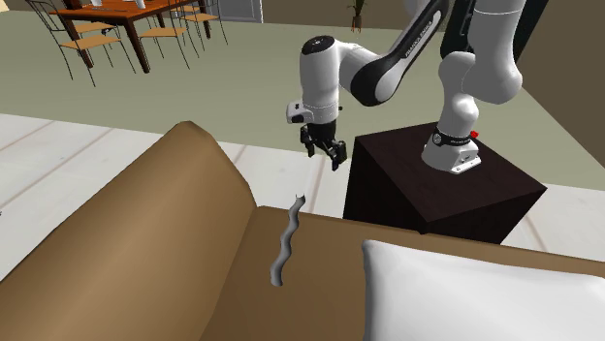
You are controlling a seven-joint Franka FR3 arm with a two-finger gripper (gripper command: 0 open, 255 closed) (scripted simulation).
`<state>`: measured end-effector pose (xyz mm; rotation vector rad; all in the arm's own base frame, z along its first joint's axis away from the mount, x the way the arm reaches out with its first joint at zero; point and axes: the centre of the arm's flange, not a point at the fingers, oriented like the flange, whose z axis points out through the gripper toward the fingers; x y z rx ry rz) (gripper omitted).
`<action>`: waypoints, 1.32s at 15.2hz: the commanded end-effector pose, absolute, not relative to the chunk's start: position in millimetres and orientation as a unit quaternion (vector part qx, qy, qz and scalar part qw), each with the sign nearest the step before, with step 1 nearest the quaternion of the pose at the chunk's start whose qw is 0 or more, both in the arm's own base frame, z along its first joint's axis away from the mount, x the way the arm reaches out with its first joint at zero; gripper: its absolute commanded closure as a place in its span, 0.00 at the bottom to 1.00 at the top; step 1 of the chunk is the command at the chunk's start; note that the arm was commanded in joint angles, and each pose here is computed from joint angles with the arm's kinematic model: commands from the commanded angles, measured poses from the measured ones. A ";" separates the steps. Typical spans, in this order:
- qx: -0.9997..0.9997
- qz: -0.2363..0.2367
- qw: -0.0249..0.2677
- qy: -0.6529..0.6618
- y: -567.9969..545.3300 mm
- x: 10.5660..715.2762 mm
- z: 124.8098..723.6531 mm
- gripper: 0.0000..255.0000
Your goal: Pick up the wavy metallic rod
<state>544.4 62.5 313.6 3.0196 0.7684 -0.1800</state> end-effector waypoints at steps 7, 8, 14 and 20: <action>0.950 -0.041 -0.005 0.310 103.4 616.5 253.4 0.00; 0.948 -0.039 -0.007 0.317 109.5 624.9 246.3 0.00; 0.931 -0.027 -0.018 0.362 148.8 672.3 205.7 0.00; 0.931 -0.027 -0.018 0.362 148.8 672.3 174.0 0.00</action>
